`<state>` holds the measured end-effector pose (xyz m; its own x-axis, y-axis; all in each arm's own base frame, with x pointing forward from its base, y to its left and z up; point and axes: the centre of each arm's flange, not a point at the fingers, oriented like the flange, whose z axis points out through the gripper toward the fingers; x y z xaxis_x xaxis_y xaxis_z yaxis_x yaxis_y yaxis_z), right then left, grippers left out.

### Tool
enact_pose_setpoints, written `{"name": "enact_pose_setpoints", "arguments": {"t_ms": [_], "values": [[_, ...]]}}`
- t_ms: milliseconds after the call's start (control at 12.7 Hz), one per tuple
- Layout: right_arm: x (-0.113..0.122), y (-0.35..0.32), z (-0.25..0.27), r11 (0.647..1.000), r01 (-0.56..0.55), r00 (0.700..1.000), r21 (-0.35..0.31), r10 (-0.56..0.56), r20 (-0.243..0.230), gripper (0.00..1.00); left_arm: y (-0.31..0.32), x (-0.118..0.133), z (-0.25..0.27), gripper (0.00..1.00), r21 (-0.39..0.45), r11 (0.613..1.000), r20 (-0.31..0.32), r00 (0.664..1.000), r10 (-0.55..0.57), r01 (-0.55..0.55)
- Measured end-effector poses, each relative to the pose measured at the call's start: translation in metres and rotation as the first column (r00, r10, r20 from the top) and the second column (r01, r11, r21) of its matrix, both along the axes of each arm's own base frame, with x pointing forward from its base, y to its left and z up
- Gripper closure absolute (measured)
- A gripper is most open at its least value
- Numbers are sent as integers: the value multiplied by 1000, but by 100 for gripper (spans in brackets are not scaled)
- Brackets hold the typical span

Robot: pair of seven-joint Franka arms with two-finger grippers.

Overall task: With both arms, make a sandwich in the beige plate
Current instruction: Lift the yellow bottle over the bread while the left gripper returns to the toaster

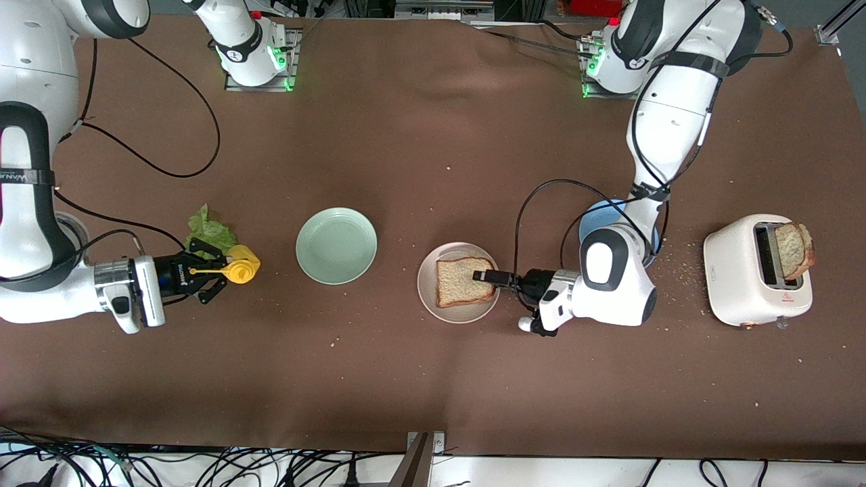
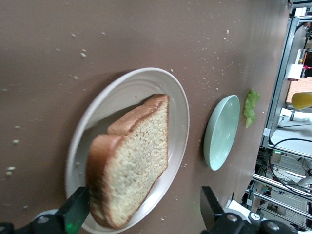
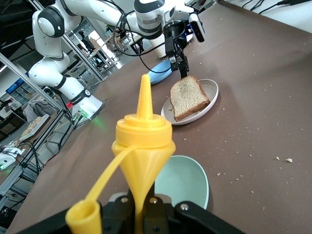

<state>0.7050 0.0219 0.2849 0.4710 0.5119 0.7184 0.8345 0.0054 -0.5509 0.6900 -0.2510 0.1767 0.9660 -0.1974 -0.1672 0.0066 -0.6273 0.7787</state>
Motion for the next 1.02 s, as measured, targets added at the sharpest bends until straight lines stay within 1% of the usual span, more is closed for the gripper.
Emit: {"name": "enact_pose_setpoints", "arguments": {"t_ms": [157,314,472,629,708,786,865,1022], "values": [[6,21,7,998,-5,1000,-59,5,0,95,35,10,18,0,101,995,-9,1000,-23,23],[11,39,12,993,-1,1000,-116,1,-5,95,81,19,63,0,198,979,-28,999,-40,44],[16,64,20,977,-5,1000,-215,3,-8,95,143,16,119,0,273,958,-60,995,-78,92],[20,104,30,942,5,1000,-337,-5,1,95,198,4,170,0,377,915,-89,989,-119,144],[20,132,33,918,10,1000,-397,-8,7,95,217,-2,190,0,424,892,-97,987,-129,158],[16,162,35,884,8,1000,-468,-1,16,95,229,-6,208,0,461,872,-93,987,-134,162],[10,195,39,835,7,999,-550,11,30,95,236,-10,223,0,497,851,-88,986,-141,167],[-10,258,50,713,26,998,-701,23,61,95,245,-20,247,0,574,795,-106,981,-162,194]]}}
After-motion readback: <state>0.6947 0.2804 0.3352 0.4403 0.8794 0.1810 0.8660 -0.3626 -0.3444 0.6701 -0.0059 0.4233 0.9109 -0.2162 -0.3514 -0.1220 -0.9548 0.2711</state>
